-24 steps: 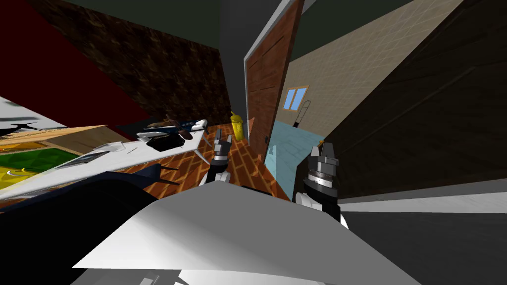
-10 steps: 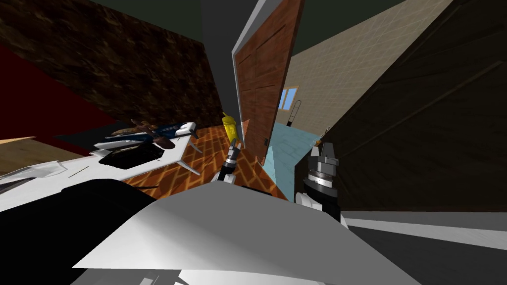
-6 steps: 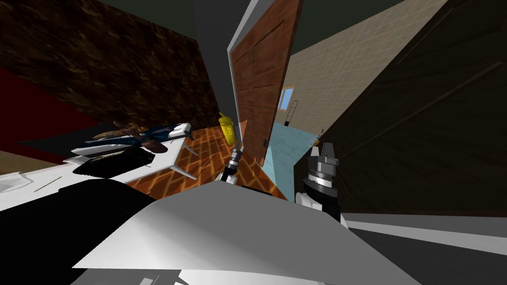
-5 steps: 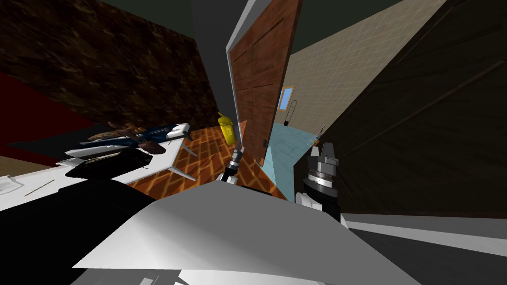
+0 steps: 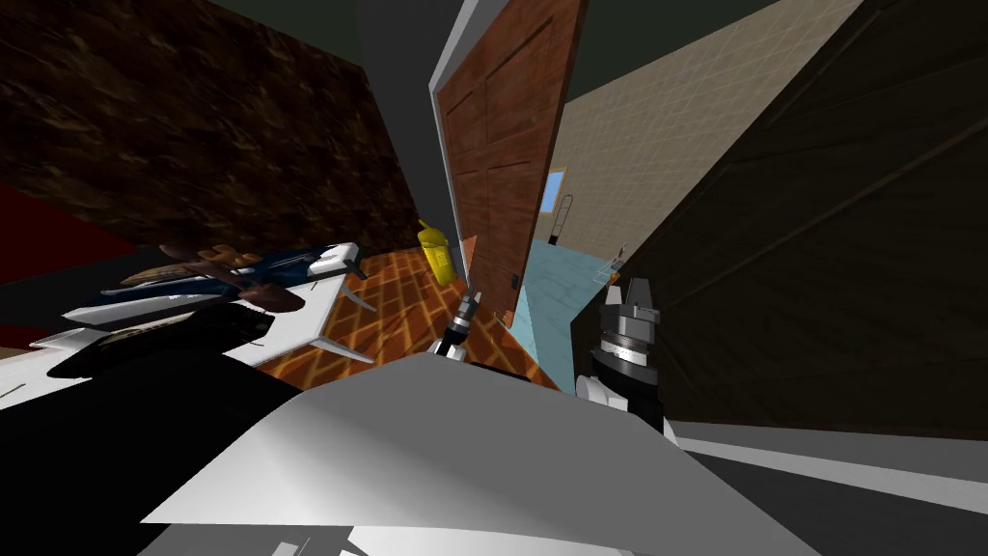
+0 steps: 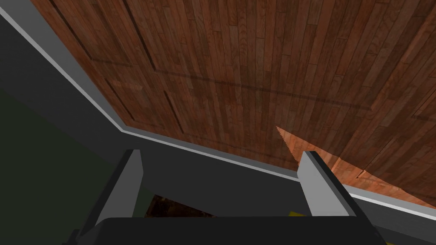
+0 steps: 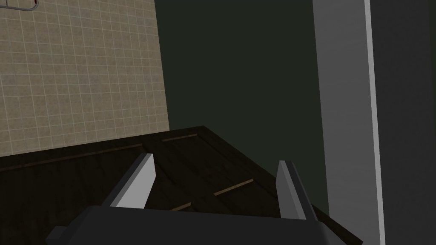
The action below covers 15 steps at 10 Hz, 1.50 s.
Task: Push the door open
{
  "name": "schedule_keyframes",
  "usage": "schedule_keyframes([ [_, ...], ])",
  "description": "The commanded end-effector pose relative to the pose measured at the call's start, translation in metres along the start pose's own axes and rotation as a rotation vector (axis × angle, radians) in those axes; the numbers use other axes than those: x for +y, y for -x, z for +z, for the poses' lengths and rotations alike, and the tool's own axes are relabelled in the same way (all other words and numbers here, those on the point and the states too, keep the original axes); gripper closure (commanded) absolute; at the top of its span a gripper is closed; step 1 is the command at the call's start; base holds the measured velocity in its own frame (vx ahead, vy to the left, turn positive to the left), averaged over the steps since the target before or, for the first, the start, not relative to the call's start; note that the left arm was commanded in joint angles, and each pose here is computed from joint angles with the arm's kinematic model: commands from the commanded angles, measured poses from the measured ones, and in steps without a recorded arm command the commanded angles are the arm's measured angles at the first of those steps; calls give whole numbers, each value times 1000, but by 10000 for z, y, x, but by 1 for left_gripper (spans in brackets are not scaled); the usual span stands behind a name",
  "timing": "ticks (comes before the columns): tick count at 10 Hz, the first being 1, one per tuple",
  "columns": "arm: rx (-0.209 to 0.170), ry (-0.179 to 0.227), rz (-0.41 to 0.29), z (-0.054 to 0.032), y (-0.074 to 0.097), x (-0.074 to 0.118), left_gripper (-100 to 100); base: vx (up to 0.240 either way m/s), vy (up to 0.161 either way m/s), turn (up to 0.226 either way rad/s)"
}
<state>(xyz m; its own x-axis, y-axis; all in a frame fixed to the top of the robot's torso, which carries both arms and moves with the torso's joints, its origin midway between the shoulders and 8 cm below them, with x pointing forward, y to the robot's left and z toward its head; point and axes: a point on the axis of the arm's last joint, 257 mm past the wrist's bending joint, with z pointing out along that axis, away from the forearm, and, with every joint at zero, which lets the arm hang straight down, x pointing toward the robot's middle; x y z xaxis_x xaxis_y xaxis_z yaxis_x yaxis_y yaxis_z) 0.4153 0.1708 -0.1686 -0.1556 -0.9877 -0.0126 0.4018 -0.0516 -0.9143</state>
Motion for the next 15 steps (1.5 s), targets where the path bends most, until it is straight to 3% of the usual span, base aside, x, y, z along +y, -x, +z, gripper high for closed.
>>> schedule_keyframes([
  [1,16,27,-6,-26,-58,161,-100,60,52,-124],
  [7,58,100,-22,-137,-234,562,-100,67,53,-82],
  [15,138,236,-46,-426,-562,1250,-100,77,68,-101],
])
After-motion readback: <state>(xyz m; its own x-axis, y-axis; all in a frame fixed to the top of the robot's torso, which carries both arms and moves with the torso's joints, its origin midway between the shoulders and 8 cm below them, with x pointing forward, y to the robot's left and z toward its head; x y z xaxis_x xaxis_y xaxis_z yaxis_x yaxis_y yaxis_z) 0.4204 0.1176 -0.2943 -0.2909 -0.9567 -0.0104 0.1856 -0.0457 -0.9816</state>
